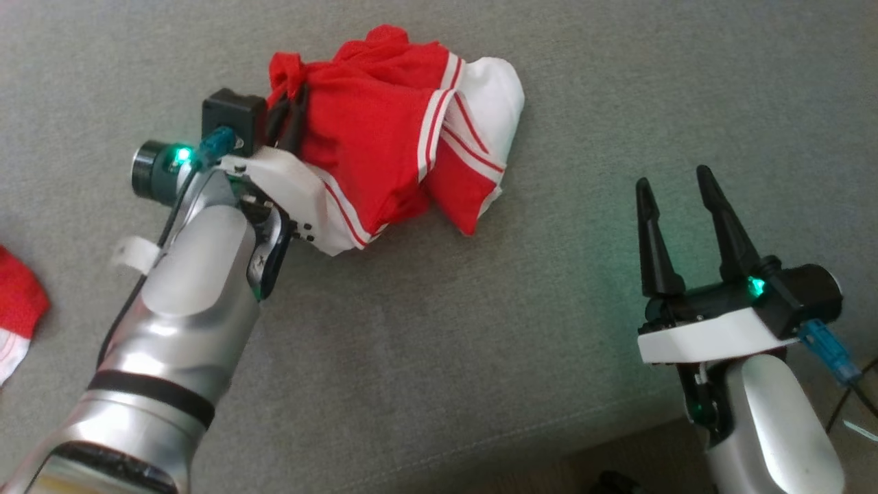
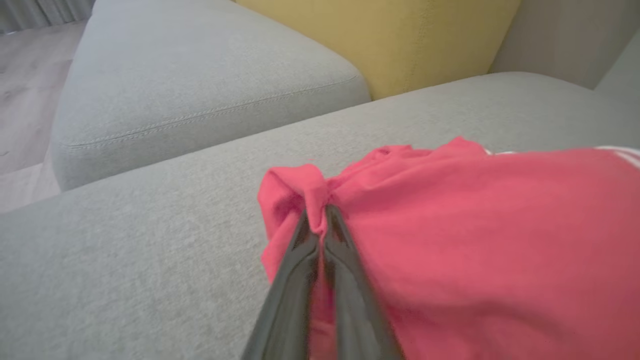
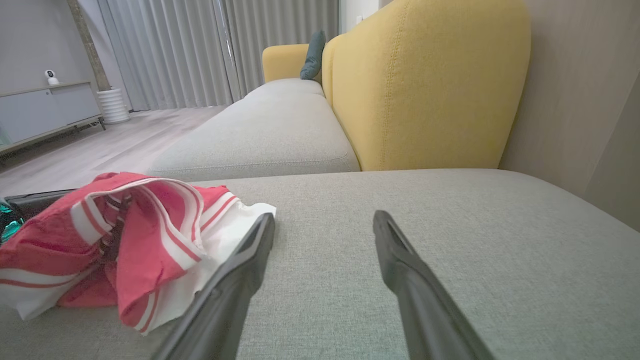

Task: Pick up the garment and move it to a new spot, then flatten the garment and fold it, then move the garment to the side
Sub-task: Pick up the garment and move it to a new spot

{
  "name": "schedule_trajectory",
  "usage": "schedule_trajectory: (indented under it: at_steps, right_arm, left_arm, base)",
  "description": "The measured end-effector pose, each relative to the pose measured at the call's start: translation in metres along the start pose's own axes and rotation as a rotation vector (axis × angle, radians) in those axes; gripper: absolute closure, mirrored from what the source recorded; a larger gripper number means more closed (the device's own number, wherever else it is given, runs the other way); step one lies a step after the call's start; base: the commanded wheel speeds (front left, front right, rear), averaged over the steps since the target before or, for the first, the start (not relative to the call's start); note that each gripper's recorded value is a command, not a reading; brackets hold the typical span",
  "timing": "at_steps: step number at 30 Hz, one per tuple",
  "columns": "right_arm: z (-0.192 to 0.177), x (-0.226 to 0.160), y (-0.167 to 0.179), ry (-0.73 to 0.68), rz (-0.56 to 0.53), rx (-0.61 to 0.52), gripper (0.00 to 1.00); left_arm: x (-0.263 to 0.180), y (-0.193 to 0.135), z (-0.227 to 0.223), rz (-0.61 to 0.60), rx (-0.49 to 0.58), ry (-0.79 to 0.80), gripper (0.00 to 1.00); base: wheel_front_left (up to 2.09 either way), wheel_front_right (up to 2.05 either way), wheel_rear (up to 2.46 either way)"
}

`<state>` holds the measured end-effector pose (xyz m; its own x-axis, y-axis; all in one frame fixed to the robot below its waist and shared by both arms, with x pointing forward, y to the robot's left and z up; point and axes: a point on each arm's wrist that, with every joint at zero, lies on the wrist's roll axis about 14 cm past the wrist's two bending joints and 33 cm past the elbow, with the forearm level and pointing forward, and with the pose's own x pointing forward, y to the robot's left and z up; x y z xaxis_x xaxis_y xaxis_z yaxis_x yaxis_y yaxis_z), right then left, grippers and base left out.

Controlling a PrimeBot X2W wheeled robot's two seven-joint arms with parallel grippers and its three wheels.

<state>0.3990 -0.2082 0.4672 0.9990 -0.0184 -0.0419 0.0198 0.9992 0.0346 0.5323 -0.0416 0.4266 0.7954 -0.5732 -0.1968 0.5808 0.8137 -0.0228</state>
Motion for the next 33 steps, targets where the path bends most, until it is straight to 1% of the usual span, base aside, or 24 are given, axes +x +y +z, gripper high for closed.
schedule_trajectory:
  at_steps: [1,6,10,12,15,18,25,33]
  right_arm:
    - [-0.001,0.001,0.0,0.002,0.001,0.001,0.0]
    - [0.0,0.008,0.009,-0.008,0.026,0.009,0.0]
    - [0.005,0.013,0.019,-0.025,0.055,0.02,0.0]
    - [0.008,0.014,0.025,-0.033,0.073,0.015,0.0]
    - [0.015,0.013,0.03,-0.052,0.087,0.014,0.0]
    - [0.019,0.007,0.033,-0.063,0.094,0.018,0.0]
    - [0.023,-0.013,0.036,-0.07,0.099,0.021,0.0]
    - [0.028,-0.039,0.037,-0.089,0.103,0.026,0.0]
  left_arm:
    - [-0.001,0.001,-0.002,0.007,-0.006,0.001,0.0]
    - [-0.01,0.012,0.01,0.065,-0.029,-0.038,0.0]
    - [-0.026,0.018,0.043,0.114,-0.049,-0.15,0.0]
    - [-0.041,0.019,0.049,0.135,-0.059,-0.18,0.0]
    - [-0.068,0.018,0.043,0.165,-0.074,-0.189,0.0]
    - [-0.098,0.02,0.036,0.221,-0.089,-0.19,0.0]
    - [-0.161,0.028,0.036,0.345,-0.105,-0.232,0.0]
    - [-0.225,0.022,0.022,0.446,-0.137,-0.244,0.0]
  base:
    - [0.0,0.0,0.0]
    - [0.0,0.0,0.0]
    - [0.0,0.0,0.0]
    - [0.0,0.0,0.0]
    - [0.0,0.0,0.0]
    - [0.0,0.0,0.0]
    - [0.0,0.0,0.0]
    - [0.0,0.0,0.0]
